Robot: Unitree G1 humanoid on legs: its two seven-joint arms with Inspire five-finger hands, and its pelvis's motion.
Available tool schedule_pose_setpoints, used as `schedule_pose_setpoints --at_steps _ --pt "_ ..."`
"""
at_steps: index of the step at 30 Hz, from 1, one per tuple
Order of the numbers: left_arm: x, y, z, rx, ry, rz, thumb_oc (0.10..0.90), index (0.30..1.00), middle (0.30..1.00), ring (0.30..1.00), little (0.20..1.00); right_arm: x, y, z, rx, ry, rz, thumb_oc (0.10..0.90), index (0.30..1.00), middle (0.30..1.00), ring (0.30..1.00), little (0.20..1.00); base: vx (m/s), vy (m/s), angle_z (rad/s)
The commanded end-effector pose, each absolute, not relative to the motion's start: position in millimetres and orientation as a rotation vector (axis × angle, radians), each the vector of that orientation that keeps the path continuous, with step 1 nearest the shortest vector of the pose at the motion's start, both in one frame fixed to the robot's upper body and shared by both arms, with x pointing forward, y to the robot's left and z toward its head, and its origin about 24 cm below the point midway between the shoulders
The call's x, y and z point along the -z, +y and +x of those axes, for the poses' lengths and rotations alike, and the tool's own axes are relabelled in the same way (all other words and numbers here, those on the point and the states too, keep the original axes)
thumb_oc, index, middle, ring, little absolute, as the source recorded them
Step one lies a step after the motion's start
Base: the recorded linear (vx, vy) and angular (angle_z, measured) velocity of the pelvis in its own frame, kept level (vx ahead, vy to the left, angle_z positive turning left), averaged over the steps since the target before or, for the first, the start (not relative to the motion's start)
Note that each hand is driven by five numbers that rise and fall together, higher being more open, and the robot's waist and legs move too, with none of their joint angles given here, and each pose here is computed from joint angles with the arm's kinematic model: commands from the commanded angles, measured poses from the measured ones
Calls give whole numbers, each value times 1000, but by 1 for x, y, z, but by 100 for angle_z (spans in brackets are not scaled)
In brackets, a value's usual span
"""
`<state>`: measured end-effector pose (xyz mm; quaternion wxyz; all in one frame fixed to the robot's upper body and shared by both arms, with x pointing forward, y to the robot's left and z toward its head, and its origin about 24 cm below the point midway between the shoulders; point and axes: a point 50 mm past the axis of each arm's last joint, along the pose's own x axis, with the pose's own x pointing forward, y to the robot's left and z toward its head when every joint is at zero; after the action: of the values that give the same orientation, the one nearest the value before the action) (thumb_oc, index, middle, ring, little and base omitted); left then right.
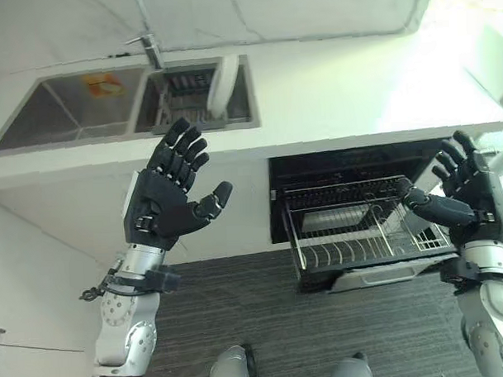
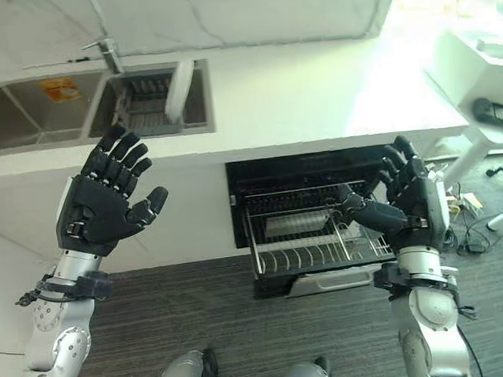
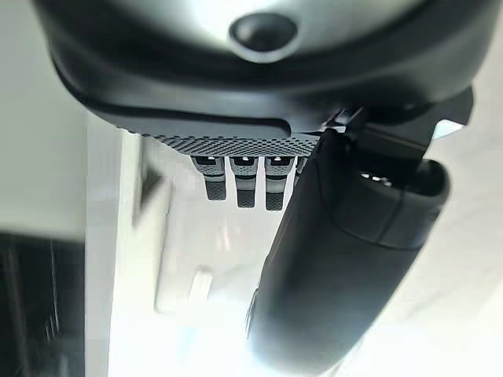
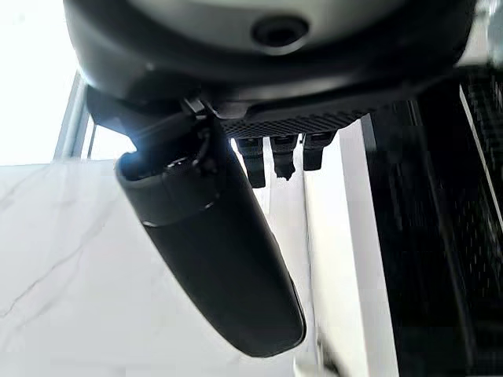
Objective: Place the dishes in the dishwasher.
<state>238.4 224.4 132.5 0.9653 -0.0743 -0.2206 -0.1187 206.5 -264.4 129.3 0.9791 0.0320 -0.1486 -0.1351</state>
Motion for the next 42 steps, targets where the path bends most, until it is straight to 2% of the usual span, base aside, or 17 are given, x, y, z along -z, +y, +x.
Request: schedule_pose_setpoints --at_steps 1,4,8,21,28,42 --pt "-187 230 217 293 -721 -84 800 900 900 900 900 -180 -269 208 268 -596 21 800 900 900 900 900 68 577 -3" --pt "-194 230 214 291 -744 -39 800 900 900 900 900 -181 -255 221 227 -596 40 800 900 900 900 900 22 350 -50" --pt "-194 215 212 359 -793 -59 800 900 900 900 900 -181 -265 217 240 -586 20 800 900 900 900 900 30 169 -5" --pt "-178 213 213 302 -728 -95 800 900 900 900 900 -177 -264 215 203 -566 24 800 900 900 900 900 71 -103 7" --pt "-184 206 210 315 -796 -47 800 900 900 900 900 -181 -257 219 152 -580 40 800 900 900 900 900 49 -159 11" --pt "-182 207 206 281 -812 -49 800 900 900 900 900 -181 -240 224 9 -569 27 800 900 900 900 900 193 118 -40"
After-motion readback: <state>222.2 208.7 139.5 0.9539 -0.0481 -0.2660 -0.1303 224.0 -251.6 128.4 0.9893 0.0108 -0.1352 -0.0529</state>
